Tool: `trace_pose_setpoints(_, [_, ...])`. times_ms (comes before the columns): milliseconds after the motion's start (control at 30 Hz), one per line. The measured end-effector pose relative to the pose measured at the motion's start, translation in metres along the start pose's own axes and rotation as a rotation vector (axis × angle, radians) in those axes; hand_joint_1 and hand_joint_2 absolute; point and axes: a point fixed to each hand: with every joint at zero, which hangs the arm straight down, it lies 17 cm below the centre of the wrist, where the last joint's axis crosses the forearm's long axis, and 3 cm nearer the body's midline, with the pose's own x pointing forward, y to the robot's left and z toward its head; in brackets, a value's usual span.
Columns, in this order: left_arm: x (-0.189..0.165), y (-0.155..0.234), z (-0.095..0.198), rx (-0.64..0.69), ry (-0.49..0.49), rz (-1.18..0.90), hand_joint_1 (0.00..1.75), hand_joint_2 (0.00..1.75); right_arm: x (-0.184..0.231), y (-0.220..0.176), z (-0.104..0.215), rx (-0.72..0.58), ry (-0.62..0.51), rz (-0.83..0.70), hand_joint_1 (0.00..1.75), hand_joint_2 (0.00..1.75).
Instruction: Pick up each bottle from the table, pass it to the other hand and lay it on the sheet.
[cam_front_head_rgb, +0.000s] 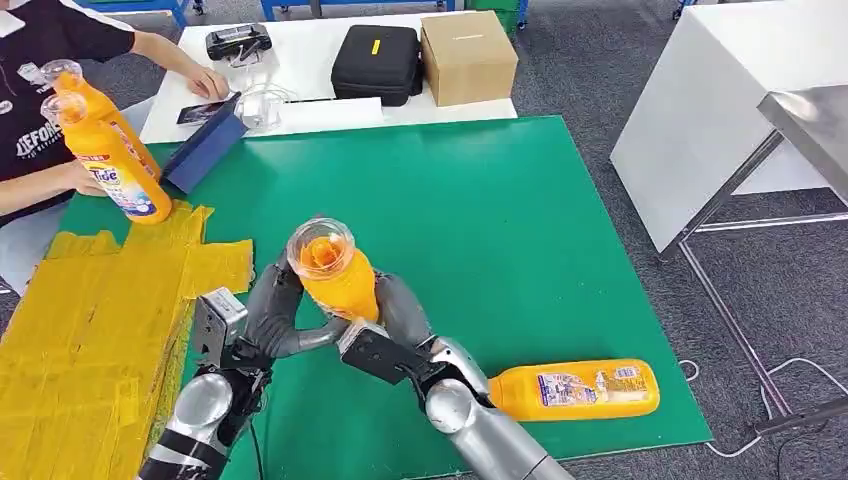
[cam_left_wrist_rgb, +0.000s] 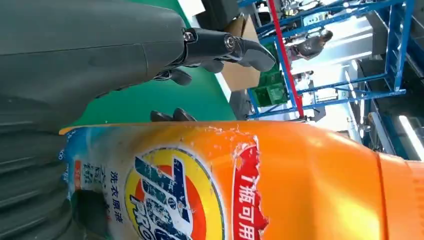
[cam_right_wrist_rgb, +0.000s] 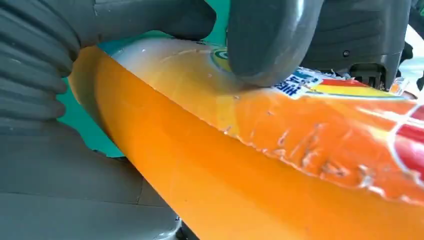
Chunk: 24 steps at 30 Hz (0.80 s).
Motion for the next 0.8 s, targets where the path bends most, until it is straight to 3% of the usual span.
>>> trace_pose_setpoints(133, [0.0, -0.002, 0.0, -0.005, 0.001, 0.002, 0.0, 1.75, 0.0, 0.001, 0.0, 0.002, 0.001, 0.0, 1.75, 1.75])
trace_pose_setpoints(167, [0.0, -0.002, 0.0, -0.005, 0.0, 0.007, 0.47, 1.75, 0.0, 0.002, 0.0, 0.004, 0.001, 0.0, 1.75, 1.75])
trace_pose_setpoints(200, [0.0, -0.003, 0.0, -0.007, -0.001, 0.011, 1.57, 1.75, 0.0, 0.002, 0.0, 0.005, 0.001, 0.0, 1.75, 1.75])
trace_pose_setpoints(233, [0.0, -0.004, 0.0, -0.009, 0.0, 0.014, 1.75, 1.75, 0.0, 0.002, 0.0, 0.006, 0.001, 0.0, 1.75, 1.75])
trace_pose_setpoints(800, [0.001, -0.008, 0.002, -0.011, -0.005, 0.041, 1.75, 1.75, -0.001, 0.015, 0.001, 0.034, 0.008, -0.007, 1.75, 1.75])
